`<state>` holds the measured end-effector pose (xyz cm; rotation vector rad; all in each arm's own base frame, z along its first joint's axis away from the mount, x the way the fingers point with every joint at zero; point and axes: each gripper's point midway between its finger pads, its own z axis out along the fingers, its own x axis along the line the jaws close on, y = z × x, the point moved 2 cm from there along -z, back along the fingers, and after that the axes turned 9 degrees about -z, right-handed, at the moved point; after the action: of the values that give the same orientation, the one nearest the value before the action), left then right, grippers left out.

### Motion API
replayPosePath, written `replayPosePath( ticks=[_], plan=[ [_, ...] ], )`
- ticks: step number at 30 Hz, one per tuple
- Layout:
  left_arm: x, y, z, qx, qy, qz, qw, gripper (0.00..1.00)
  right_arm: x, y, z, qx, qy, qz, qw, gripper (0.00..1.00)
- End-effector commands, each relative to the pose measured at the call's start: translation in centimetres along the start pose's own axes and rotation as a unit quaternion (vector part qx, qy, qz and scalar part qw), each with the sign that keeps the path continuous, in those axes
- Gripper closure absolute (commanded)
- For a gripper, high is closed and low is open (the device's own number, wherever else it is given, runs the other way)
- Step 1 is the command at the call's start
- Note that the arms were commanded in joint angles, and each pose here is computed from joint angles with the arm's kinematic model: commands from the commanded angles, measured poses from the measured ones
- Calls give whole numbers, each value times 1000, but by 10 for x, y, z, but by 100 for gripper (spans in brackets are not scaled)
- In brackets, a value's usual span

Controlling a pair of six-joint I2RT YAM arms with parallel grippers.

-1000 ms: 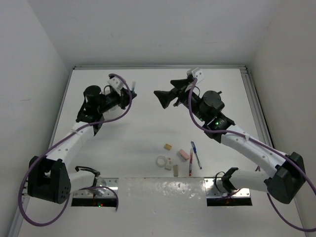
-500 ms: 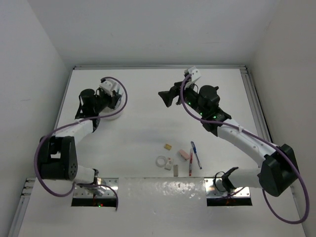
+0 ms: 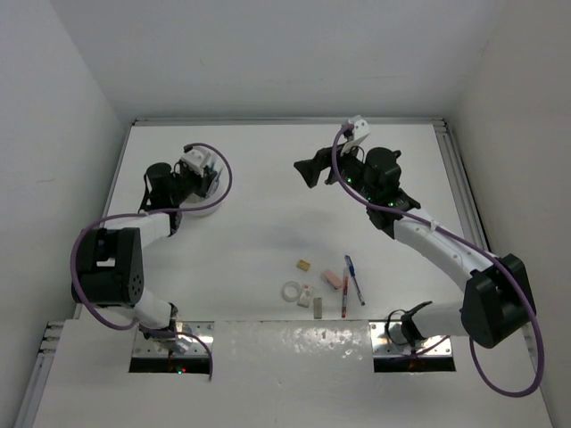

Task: Sort the stationery into containers
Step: Place the pen in the storage box.

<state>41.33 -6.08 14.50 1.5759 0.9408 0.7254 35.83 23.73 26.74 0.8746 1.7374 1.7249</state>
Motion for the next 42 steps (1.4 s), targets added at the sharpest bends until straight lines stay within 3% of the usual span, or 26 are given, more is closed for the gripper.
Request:
replayPosePath(
  ticks=[1,5,10,21,27,30,33,34,35,37,39,41,42],
  plan=[
    [4,9,1,-26,-7,31,999,100,2,30,1,-44,11,1,999,6],
    [0,0,3,-15,-15,31,999,97,-1,28,-1,-41,7,7,999,6],
    [2,-6,0,-8,-5,21,1000,81,-1,29,-3,-41,8,10,999,6],
    [2,-7,-1,-4,-2,28,1000,77,0,30,-8,-39,7,7,999,6],
    [-12,1,-4,8,-43,22,999,56,0,31,-11,-37,6,2,999,6],
    [-16,15,-8,8,-53,18,998,45,-7,18,-14,4,-16,0,1000,6],
    [-24,31,-16,6,-64,16,998,42,-17,-2,-24,68,-59,-15,996,8],
    [-31,44,-21,-5,-65,24,998,41,-21,-7,-29,84,-72,-20,994,12],
    [-42,46,-23,-1,-72,26,997,41,-21,-10,-35,96,-83,-24,992,36],
    [-57,62,-30,-13,-59,34,998,44,-33,-33,-53,150,-137,-14,979,63],
    [-68,66,-35,-9,-50,11,999,48,-40,-56,-77,201,-178,4,963,82],
    [-89,72,-41,-13,-64,6,998,50,-43,-81,-100,242,-216,28,946,76],
    [-100,72,-45,-15,-65,0,998,51,-39,-98,-115,277,-227,51,932,65]
  ],
)
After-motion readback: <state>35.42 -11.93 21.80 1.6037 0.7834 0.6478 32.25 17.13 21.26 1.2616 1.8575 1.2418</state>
